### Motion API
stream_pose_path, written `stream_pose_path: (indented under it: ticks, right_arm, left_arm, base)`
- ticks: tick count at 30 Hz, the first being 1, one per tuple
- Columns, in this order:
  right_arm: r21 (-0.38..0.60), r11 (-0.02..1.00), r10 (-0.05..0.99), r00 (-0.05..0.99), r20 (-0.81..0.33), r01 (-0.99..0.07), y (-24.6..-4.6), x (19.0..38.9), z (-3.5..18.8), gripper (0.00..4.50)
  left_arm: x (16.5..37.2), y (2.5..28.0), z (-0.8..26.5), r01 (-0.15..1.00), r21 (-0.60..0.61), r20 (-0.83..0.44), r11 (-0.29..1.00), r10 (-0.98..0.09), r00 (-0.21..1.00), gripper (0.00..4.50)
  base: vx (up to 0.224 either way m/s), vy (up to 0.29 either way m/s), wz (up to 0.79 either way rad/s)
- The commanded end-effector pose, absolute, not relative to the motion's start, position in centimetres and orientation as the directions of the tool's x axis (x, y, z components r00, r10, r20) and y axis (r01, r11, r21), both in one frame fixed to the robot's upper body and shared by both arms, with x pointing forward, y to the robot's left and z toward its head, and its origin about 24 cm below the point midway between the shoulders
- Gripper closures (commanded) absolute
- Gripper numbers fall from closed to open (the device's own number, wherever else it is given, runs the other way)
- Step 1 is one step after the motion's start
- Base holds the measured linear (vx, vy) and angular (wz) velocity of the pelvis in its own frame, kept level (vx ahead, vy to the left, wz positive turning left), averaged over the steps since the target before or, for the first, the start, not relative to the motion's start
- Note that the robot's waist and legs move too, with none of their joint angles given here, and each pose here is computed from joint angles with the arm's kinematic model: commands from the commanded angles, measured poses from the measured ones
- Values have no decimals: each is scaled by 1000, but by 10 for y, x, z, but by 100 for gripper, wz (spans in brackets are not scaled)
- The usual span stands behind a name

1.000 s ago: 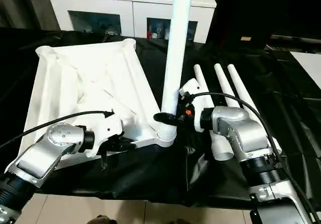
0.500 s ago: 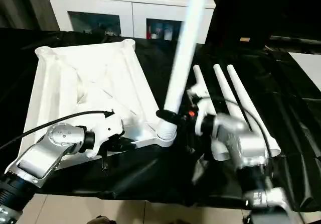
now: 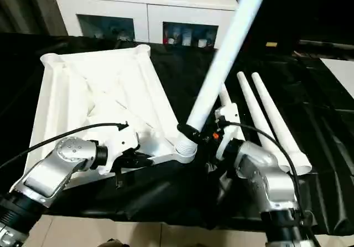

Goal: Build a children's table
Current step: Rotate leg to tighten

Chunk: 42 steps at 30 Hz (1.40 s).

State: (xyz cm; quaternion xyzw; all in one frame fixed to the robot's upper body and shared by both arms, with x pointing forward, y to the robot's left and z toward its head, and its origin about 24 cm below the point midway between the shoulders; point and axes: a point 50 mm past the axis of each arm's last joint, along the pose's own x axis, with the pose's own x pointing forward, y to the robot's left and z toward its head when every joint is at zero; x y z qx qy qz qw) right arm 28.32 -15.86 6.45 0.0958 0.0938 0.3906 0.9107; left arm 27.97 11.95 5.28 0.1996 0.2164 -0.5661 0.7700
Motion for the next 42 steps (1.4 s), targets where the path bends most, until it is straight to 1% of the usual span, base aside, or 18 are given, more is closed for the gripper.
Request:
stream_pose_path:
  ticks: [1, 4, 8, 9, 10, 11, 13, 14, 15, 17, 21, 23, 25, 28, 33, 38, 42]
  right_arm:
    - [280, 733, 677, 706, -207, -620, -172, 275, 43, 264]
    - [279, 724, 688, 686, -237, -631, -172, 271, 41, 264]
    - [253, 683, 727, 607, -320, -685, -170, 263, 37, 265]
    - [234, 648, 749, 551, -368, -725, -169, 260, 36, 265]
    - [230, 639, 754, 537, -379, -734, -169, 259, 36, 265]
    - [208, 595, 770, 477, -423, -777, -167, 256, 37, 265]
    - [207, 593, 771, 475, -424, -778, -166, 256, 37, 265]
    - [202, 572, 777, 446, -444, -795, -165, 258, 38, 265]
    - [202, 572, 777, 446, -444, -795, -165, 258, 38, 265]
    - [201, 549, 780, 411, -472, -811, -164, 262, 40, 265]
    - [207, 548, 772, 394, -499, -811, -164, 265, 40, 265]
    - [203, 560, 753, 391, -529, -803, -165, 270, 37, 265]
    - [193, 569, 744, 400, -536, -799, -165, 273, 36, 265]
    - [198, 617, 710, 432, -556, -761, -167, 283, 29, 265]
    - [202, 644, 688, 443, -575, -738, -168, 286, 21, 265]
    - [191, 640, 686, 441, -579, -744, -166, 286, 20, 265]
    - [172, 661, 669, 469, -577, -730, -164, 289, 17, 265]
  left_arm:
    - [288, 121, 68, 945, 107, -499, 309, -806, 319, 450]
    - [288, 121, 68, 947, 105, -501, 305, -806, 315, 450]
    - [289, 122, 68, 946, 115, -508, 301, -801, 317, 450]
    - [289, 122, 69, 946, 119, -509, 302, -799, 320, 450]
    - [289, 122, 69, 946, 120, -510, 303, -799, 320, 450]
    - [290, 122, 69, 944, 121, -508, 306, -798, 324, 450]
    - [289, 122, 69, 944, 121, -508, 306, -798, 324, 450]
    - [289, 123, 68, 944, 121, -511, 307, -796, 324, 450]
    - [289, 123, 68, 944, 121, -511, 307, -796, 324, 450]
    - [288, 123, 67, 944, 120, -515, 308, -793, 325, 450]
    - [288, 124, 67, 944, 120, -516, 308, -793, 325, 450]
    - [288, 126, 67, 944, 122, -517, 308, -792, 325, 450]
    - [288, 126, 67, 944, 123, -518, 307, -791, 325, 450]
    - [289, 127, 68, 945, 124, -522, 304, -789, 322, 450]
    - [288, 128, 67, 946, 122, -528, 301, -787, 318, 450]
    - [287, 132, 65, 942, 124, -535, 310, -779, 327, 450]
    - [289, 137, 62, 927, 132, -540, 351, -759, 364, 450]
  base:
    - [0, 0, 0]
    - [0, 0, 0]
    - [0, 0, 0]
    - [0, 0, 0]
    - [0, 0, 0]
    - [0, 0, 0]
    - [0, 0, 0]
    - [0, 0, 0]
    - [0, 0, 0]
    - [0, 0, 0]
    - [0, 0, 0]
    - [0, 0, 0]
    - [0, 0, 0]
    - [0, 0, 0]
    - [0, 0, 0]
    - [0, 0, 0]
    - [0, 0, 0]
